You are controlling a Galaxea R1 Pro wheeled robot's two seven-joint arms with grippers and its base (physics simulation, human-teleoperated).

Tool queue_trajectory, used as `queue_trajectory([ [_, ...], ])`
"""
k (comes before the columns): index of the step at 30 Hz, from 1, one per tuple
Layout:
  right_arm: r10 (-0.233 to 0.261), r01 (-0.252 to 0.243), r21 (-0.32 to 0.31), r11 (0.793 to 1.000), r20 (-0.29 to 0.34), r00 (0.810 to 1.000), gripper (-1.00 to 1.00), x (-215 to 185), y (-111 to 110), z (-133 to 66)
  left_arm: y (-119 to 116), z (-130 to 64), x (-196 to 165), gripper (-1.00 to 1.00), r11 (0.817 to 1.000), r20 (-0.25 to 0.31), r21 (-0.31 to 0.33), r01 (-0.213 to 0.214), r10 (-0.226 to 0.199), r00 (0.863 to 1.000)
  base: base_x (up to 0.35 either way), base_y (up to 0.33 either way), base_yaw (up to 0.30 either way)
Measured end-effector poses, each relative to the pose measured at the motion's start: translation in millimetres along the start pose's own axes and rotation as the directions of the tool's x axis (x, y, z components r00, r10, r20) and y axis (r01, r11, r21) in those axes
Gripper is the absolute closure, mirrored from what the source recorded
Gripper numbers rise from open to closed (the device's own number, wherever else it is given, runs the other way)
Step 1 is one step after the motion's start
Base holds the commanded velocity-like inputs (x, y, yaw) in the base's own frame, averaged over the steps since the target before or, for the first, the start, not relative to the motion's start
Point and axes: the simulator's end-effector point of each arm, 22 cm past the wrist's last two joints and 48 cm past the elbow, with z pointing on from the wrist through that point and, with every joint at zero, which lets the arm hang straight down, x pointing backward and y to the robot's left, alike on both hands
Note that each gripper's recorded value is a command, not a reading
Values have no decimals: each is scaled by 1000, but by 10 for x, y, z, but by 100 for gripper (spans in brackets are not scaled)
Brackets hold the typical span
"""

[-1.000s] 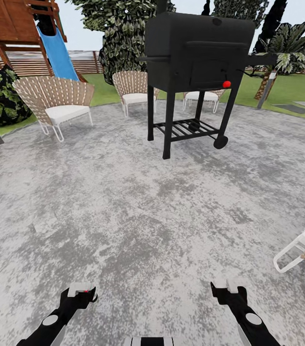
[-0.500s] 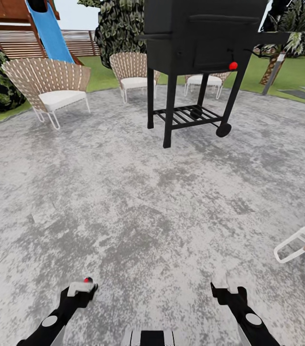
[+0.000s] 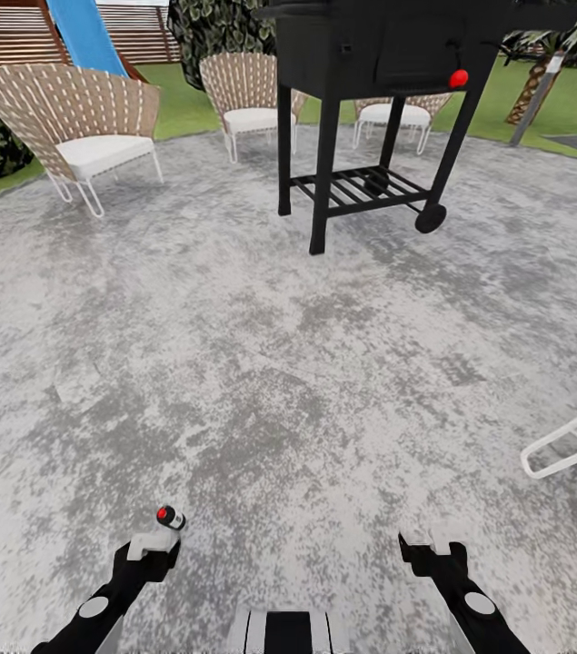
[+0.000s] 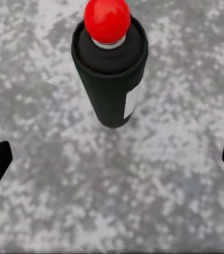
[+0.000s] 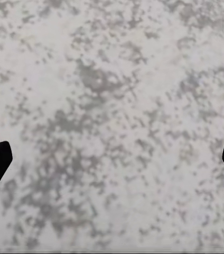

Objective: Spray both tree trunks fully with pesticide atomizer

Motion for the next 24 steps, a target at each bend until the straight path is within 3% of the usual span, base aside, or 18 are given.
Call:
queue_trajectory([
  [14,-1,1,-1,1000,-14,1000,-100,76,6,21,9,18,82,-100,1000,-15,-2,1,-1,1000,1,0,0],
  [24,-1,1,-1,1000,-15,1000,-100,76,9,21,11,17,82,-100,1000,-15,-2,2,-2,1000,115,0,0],
])
